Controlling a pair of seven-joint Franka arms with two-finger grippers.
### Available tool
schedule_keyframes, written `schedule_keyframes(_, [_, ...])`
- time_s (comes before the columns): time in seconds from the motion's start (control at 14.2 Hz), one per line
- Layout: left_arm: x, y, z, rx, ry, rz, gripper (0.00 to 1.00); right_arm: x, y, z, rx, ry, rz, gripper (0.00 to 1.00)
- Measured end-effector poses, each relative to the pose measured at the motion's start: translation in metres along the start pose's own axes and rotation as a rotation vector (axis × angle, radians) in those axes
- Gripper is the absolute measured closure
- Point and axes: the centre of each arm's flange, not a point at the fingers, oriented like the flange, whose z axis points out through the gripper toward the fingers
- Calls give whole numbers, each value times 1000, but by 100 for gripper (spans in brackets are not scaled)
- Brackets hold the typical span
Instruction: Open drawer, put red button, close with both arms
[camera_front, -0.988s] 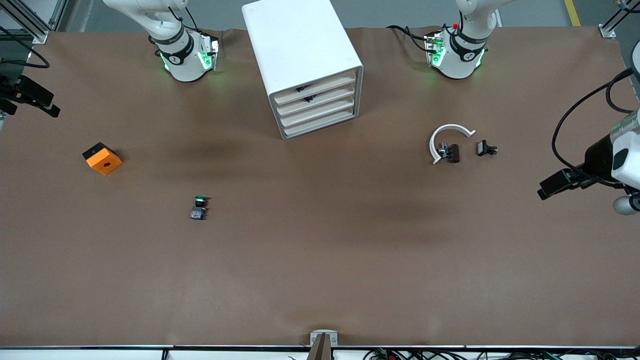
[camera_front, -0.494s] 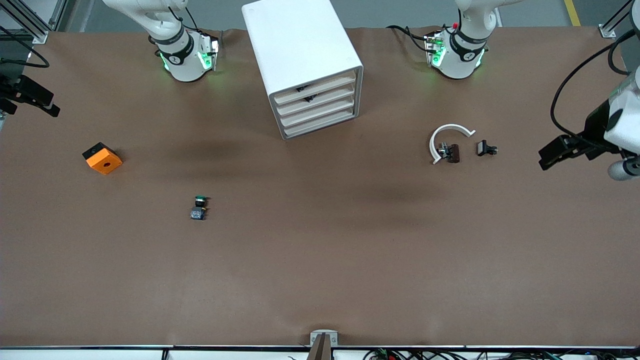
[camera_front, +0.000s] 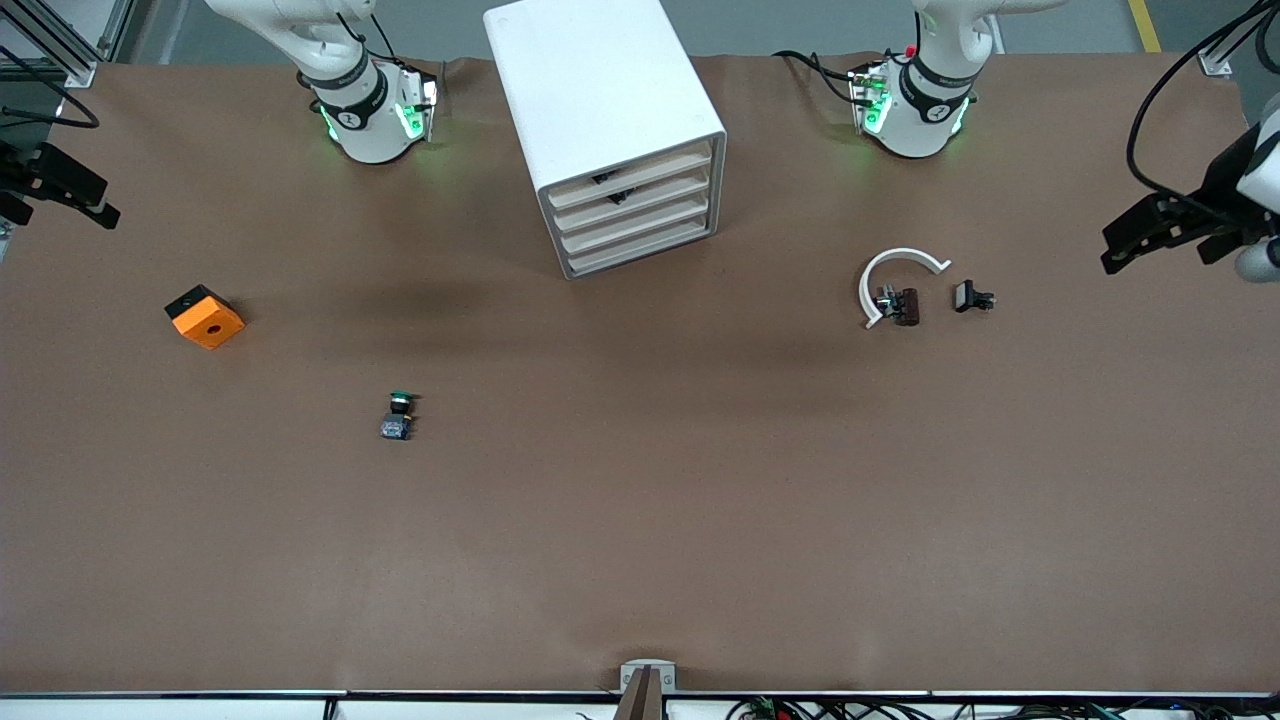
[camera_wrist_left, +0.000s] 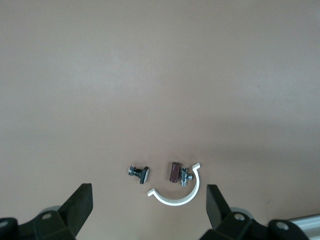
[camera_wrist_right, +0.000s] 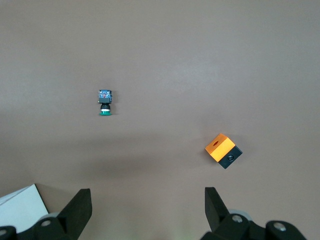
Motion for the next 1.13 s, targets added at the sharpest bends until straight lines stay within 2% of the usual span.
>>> schedule_keyframes(0.42, [-20,0,-8,2,4,3,0,-2,2,0,1,-10,-31,0])
schedule_keyframes(1.13, [-20,0,-6,3,0,2,0,-2,2,0,1,-10,-32,0])
